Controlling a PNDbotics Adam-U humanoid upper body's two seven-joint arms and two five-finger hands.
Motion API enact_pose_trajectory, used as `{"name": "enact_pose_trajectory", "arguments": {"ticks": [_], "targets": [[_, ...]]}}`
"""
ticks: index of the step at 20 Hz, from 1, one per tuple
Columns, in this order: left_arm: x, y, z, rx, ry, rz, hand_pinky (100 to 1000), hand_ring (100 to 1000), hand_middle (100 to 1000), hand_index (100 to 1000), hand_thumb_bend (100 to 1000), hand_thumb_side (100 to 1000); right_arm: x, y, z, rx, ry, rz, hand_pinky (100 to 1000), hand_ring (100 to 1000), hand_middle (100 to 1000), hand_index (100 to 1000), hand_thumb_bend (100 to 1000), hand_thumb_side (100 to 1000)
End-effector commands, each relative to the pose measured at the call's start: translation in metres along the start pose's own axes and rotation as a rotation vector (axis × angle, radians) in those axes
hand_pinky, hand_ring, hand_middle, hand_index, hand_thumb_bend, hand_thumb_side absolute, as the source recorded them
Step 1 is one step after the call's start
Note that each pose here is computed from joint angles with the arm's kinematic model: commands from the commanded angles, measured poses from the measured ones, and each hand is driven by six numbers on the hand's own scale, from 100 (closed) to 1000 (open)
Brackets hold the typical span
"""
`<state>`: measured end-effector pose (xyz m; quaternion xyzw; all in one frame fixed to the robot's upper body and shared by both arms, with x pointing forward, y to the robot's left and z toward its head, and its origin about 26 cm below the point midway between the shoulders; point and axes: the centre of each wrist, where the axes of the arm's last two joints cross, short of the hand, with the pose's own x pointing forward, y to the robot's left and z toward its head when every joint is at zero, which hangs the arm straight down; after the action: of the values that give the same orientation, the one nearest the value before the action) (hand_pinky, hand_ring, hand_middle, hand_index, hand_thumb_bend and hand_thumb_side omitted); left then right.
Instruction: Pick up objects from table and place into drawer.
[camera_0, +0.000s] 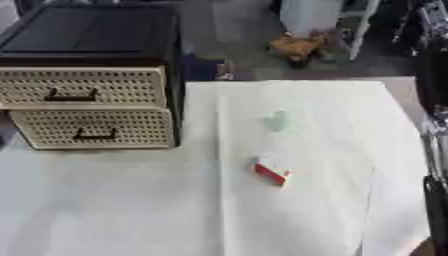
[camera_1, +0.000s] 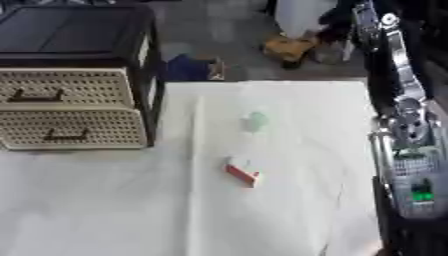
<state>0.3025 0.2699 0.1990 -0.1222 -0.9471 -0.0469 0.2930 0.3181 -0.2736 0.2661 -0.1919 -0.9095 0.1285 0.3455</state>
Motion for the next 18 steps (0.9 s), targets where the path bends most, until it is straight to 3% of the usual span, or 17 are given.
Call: {"name": "enact_pose_trajectory", "arguments": {"ticks": [1, 5, 7, 9, 15, 18], "targets": [[0.013, 0.009, -0.012, -0.041, -0.076, -0.084, 320, 394, 509, 771, 100, 964, 0.006, -0.007, -0.003, -0.008, -0.03, 0.018, 637, 566, 570, 868, 146, 1000], [0.031, 0.027, -0.027, -0.131, -0.175, -0.319, 296, 388, 518, 780, 100, 836, 0.006, -0.007, -0.004, -0.008, -0.03, 0.021, 638, 567, 570, 868, 147, 1000], [0.037, 0.031, -0.032, -0.179, -0.204, -0.419, 294, 391, 525, 785, 100, 815, 0.007, -0.007, -0.004, -0.007, -0.031, 0.022, 638, 567, 570, 868, 148, 1000], [0.045, 0.037, -0.038, -0.295, -0.239, -0.543, 297, 409, 548, 804, 100, 717, 0.007, -0.008, -0.005, -0.005, -0.034, 0.026, 637, 566, 570, 869, 149, 1000], [0.061, 0.046, -0.048, -0.618, -0.317, -0.812, 314, 449, 562, 828, 100, 592, 0.007, -0.009, -0.005, -0.001, -0.037, 0.031, 638, 566, 570, 869, 149, 1000], [0.069, 0.05, -0.054, -0.73, -0.327, -0.912, 322, 461, 564, 828, 100, 584, 0.008, -0.009, -0.006, 0.001, -0.04, 0.033, 638, 567, 570, 869, 148, 1000]]}}
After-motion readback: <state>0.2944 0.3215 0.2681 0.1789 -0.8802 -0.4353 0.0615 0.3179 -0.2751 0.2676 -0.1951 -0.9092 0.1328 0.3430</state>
